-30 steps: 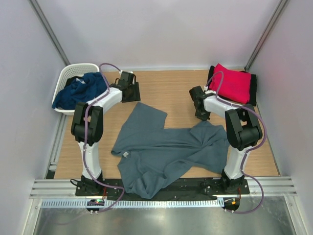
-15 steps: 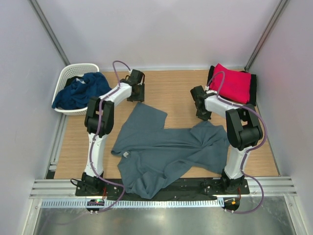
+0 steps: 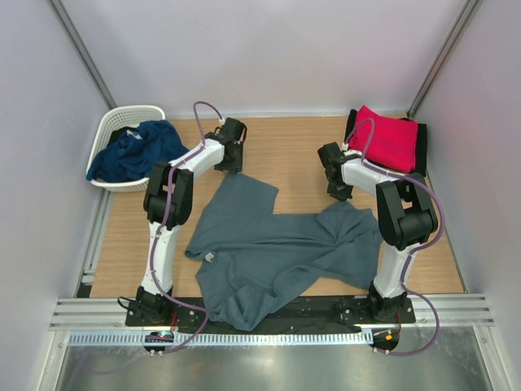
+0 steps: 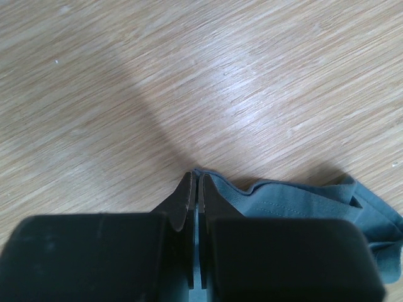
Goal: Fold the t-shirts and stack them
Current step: Flatten the tshirt out
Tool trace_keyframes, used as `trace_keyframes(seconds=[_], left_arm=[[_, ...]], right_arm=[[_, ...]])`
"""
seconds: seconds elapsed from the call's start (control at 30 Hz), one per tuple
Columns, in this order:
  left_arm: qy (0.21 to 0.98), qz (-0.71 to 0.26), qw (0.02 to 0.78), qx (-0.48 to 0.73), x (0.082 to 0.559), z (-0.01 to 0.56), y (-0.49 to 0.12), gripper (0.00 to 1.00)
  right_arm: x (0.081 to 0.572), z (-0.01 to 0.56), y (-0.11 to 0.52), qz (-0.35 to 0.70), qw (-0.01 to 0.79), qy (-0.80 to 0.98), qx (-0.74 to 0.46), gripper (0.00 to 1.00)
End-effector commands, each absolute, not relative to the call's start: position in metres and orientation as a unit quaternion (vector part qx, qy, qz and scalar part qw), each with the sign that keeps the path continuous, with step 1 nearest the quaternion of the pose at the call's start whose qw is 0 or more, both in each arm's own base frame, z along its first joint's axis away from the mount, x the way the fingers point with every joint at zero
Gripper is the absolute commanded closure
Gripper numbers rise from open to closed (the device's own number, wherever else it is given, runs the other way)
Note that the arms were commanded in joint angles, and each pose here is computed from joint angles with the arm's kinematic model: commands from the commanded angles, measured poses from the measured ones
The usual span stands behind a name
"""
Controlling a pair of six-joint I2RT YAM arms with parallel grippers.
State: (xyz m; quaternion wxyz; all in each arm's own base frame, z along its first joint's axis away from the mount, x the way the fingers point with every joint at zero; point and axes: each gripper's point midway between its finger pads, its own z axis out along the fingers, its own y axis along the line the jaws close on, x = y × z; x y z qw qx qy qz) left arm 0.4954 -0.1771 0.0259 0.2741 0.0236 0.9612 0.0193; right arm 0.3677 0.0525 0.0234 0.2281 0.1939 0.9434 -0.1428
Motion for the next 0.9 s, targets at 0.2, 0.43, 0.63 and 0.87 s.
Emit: trace_keyframes(seconds=[0.2,0.43,0.63,0.87], left_arm=[[0.956,-0.020,0.292,-0.003,0.496,0.047,-0.188,0.50],[0.959,-0.021,0.283,-0.023,0.491,0.037,-0.187,0.51],[0.958,-0.030,0.283,-0.030,0.490,0.033,-0.190,0.57],[0.959,-0.030,0.281,-0.030,0.490,0.029,-0.190,0.93]], right_arm=[[0.377,0.038,0.052,-0.140,0.243,0.940,0.193,0.99],[0.380,0.040,0.053,-0.140,0.245,0.940,0.190,0.99],[0.380,0.037,0.053,-0.141,0.242,0.941,0.187,0.99],[0.382,0.041,0.050,-0.146,0.248,0.939,0.190,0.99]])
